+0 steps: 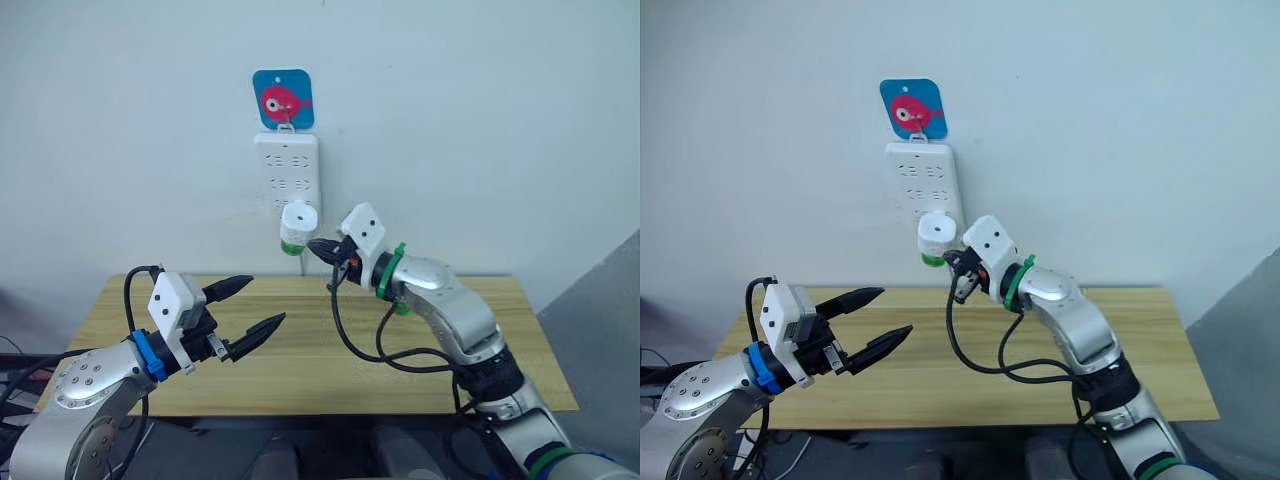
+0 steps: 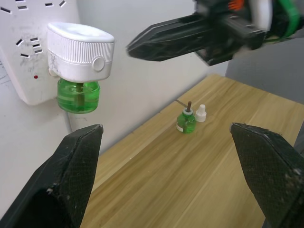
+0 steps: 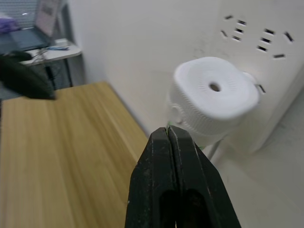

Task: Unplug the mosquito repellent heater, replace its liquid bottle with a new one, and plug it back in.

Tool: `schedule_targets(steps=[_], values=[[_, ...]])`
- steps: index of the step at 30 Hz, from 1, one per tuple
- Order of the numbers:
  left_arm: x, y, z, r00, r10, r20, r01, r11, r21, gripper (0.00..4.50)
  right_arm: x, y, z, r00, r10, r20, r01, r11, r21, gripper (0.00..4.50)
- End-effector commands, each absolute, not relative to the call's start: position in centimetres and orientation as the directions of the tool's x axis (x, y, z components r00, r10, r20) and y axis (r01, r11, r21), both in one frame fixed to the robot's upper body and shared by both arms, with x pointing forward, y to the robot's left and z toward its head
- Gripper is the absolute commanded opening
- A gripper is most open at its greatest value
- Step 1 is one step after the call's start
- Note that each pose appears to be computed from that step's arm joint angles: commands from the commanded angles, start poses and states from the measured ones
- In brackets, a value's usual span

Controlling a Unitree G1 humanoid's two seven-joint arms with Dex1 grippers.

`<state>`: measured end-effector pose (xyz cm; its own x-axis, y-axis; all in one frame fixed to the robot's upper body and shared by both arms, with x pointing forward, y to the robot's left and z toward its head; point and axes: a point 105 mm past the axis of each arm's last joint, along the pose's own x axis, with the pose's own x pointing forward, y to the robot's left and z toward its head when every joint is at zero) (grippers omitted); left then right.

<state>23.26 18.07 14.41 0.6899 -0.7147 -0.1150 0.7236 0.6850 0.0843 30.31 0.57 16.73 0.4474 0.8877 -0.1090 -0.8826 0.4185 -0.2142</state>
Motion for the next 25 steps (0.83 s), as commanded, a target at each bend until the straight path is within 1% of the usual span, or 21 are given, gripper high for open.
schedule_targets(steps=[1,4,5,7,8,10,13,15,18,20,25], values=[[23.6,19.9,14.8,0.722,-0.676,-0.148,0.692,0.701,0.173,4.50,28.1,-0.3,18.3,0.344,0.933,-0.108,-0.905,0.298,-0.305,0.02],[22.8,21.1,14.4,0.671,-0.707,-0.223,0.742,0.638,0.207,4.50,27.2,-3.0,17.9,0.338,0.924,-0.178,-0.902,0.265,-0.341,0.02],[22.5,21.6,14.2,0.654,-0.712,-0.255,0.757,0.615,0.223,4.50,26.9,-4.1,17.5,0.333,0.918,-0.217,-0.905,0.246,-0.348,0.19],[22.6,23.8,14.3,0.668,-0.678,-0.306,0.744,0.612,0.268,4.50,26.3,-7.1,16.7,0.323,0.890,-0.322,-0.910,0.199,-0.364,0.57],[22.7,24.7,14.4,0.677,-0.662,-0.321,0.735,0.616,0.282,4.50,26.1,-8.3,16.5,0.320,0.875,-0.362,-0.911,0.180,-0.370,0.89],[22.8,25.7,14.6,0.679,-0.649,-0.344,0.734,0.616,0.286,4.50,26.0,-9.9,16.7,0.322,0.858,-0.400,-0.912,0.167,-0.376,1.58],[22.4,27.1,14.8,0.660,-0.623,-0.420,0.747,0.607,0.273,4.50,26.3,-13.0,17.7,0.344,0.823,-0.452,-0.906,0.164,-0.391,2.61],[22.3,27.6,14.9,0.655,-0.608,-0.449,0.747,0.612,0.261,4.50,26.2,-14.2,18.3,0.348,0.813,-0.467,-0.906,0.163,-0.391,3.38],[22.5,28.3,14.8,0.662,-0.554,-0.505,0.732,0.623,0.276,4.50,26.2,-15.7,19.0,0.358,0.807,-0.469,-0.901,0.166,-0.402,4.22],[22.5,28.5,14.6,0.665,-0.538,-0.518,0.726,0.628,0.279,4.50,26.5,-16.4,19.4,0.378,0.805,-0.457,-0.893,0.186,-0.410,4.22],[22.7,28.7,14.8,0.669,-0.540,-0.511,0.722,0.637,0.271,4.50,27.2,-17.3,20.2,0.408,0.803,-0.434,-0.875,0.209,-0.436,4.22]])
